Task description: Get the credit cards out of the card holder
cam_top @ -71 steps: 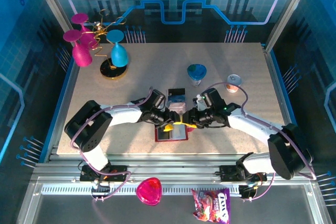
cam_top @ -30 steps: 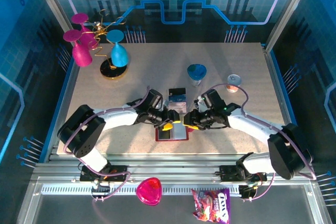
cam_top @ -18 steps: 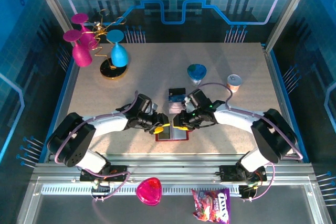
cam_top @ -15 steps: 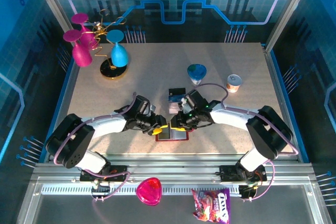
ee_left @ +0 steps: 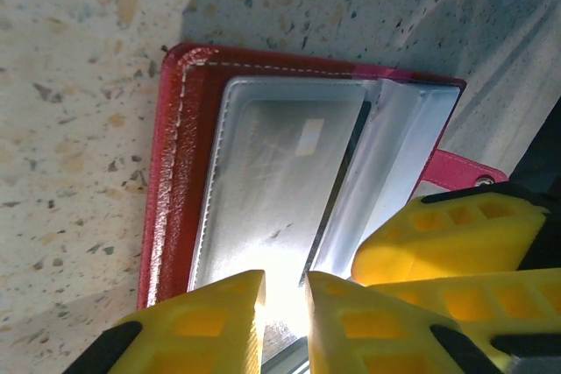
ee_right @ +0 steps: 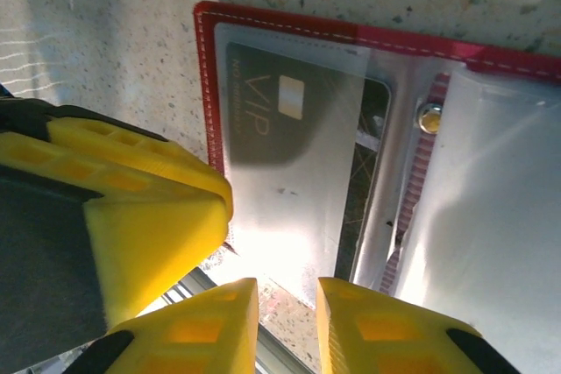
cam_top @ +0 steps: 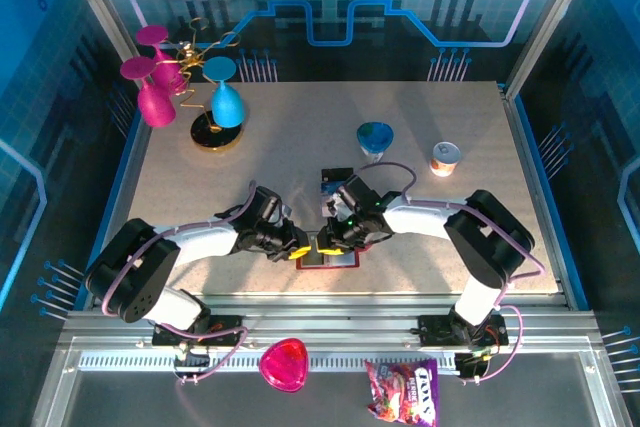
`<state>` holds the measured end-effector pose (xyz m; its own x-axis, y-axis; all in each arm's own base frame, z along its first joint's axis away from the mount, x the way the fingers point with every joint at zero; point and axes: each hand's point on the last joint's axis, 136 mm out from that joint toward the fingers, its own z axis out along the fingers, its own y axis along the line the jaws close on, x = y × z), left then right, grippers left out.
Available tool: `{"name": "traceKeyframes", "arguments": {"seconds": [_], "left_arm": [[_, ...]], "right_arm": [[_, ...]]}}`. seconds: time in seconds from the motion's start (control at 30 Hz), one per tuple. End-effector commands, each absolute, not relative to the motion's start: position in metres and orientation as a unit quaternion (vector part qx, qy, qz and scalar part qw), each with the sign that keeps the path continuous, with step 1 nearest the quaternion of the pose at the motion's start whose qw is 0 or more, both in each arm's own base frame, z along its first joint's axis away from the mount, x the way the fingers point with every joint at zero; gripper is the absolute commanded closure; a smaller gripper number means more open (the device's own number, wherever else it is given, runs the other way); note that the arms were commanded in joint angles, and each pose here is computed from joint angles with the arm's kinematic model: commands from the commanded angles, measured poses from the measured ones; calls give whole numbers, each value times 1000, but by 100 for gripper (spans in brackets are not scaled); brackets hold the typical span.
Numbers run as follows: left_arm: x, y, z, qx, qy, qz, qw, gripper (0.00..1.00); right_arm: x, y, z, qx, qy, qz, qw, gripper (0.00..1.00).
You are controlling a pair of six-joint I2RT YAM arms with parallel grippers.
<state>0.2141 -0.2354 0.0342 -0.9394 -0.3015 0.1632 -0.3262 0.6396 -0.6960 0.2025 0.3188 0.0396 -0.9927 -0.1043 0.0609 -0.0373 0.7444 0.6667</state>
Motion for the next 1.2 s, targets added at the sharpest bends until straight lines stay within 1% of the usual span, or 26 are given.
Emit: {"name": "traceKeyframes", "arguments": {"seconds": [0.0,0.43,0.9,1.17], "left_arm": [[207,-228,26,172,-912,372,22,82],[203,-223,20,168,-919,355,27,82],[202,-221,19,170,-921,350,27,83],[201,-221,17,170,-922,348,29,83]], "right_arm": [[206,329,40,46,-931,-359,46,76],[208,329,33,55,-937,-341,51,75],[207,324,22,53,-943,-322,59,67],[208,316,22,63,-953,-292,53,65]]}}
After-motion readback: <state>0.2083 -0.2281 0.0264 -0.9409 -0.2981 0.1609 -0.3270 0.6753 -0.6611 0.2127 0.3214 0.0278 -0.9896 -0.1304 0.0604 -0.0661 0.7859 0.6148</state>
